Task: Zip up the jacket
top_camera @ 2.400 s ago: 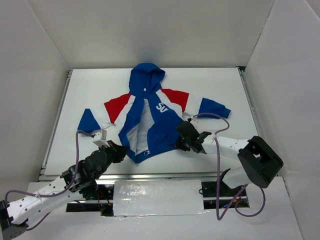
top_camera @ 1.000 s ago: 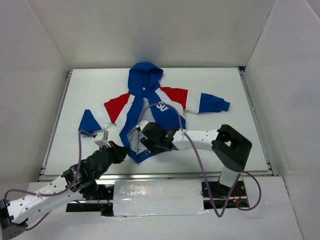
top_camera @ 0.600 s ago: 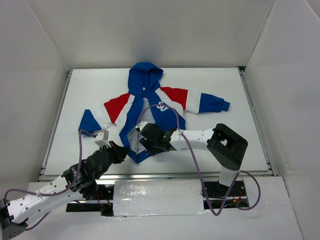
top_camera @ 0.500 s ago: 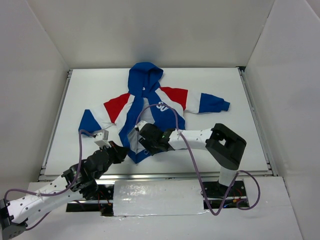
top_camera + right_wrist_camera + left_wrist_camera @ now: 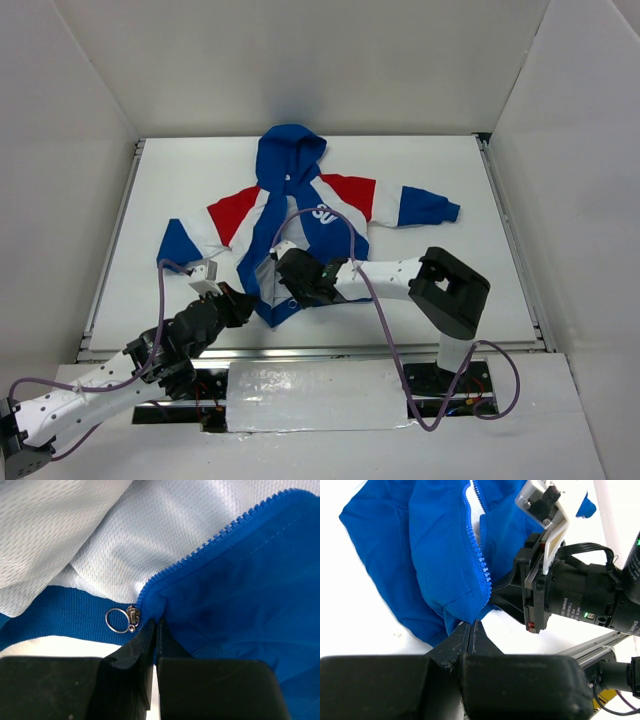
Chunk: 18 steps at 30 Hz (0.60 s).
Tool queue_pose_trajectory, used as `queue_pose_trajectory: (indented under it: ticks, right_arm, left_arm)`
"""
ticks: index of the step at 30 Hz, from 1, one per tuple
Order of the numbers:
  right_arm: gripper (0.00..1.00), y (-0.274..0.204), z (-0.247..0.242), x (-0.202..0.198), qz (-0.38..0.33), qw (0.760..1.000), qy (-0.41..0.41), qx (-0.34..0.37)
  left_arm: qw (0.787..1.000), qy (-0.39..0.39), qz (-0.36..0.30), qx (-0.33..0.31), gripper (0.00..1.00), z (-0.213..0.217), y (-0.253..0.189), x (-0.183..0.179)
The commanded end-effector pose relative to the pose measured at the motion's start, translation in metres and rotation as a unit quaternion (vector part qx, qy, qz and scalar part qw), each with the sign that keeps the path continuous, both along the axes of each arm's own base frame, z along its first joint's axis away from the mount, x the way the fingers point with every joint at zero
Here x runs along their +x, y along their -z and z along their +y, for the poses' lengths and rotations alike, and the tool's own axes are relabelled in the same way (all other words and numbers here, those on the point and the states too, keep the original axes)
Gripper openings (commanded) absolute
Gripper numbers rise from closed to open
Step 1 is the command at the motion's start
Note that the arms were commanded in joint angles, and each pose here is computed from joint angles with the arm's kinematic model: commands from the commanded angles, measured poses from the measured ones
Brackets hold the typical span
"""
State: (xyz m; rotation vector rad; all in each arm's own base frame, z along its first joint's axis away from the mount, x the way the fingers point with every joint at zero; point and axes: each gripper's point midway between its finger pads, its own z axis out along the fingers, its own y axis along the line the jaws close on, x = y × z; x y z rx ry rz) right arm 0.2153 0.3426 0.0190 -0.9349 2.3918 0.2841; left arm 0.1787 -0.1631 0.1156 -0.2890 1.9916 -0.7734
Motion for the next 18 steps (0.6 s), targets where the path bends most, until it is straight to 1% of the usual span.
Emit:
queue_pose_trajectory:
  ticks: [1,2,5,11,13,16,18]
  right_arm:
    - [0.02,-0.010,-0.002,-0.005,0.009,0.999,0.036,0.012]
    - [0.00,-0.016,0.000,-0.004,0.007,0.999,0.043,0.023]
    - [0.00,-0.040,0.004,0.000,0.000,0.995,0.077,0.067]
    - [0.01,-0.085,0.011,-0.002,-0.011,0.985,0.094,0.143]
    - [0.01,-0.096,0.010,-0.003,-0.015,0.983,0.092,0.158]
    - [0.04,-0.099,0.006,-0.008,-0.011,0.983,0.087,0.158]
    - [0.08,-0.093,0.001,-0.011,-0.006,0.984,0.087,0.153]
  left_arm:
    - [1.000,-0.001,-0.009,-0.007,0.00,-0.001,-0.003,0.003]
    - [1.000,0.000,-0.009,-0.007,0.00,-0.002,-0.004,0.002]
    - [1.000,0.000,-0.009,-0.007,0.00,-0.001,-0.003,0.002]
    - [1.000,-0.001,-0.007,-0.004,0.00,-0.001,-0.001,0.002]
    - [1.000,-0.003,-0.007,-0.003,0.00,-0.001,-0.001,0.003]
    - [1.000,-0.004,-0.007,-0.003,0.00,-0.001,-0.001,0.003]
    - [1.000,-0.003,-0.006,-0.001,0.00,-0.001,0.000,0.003]
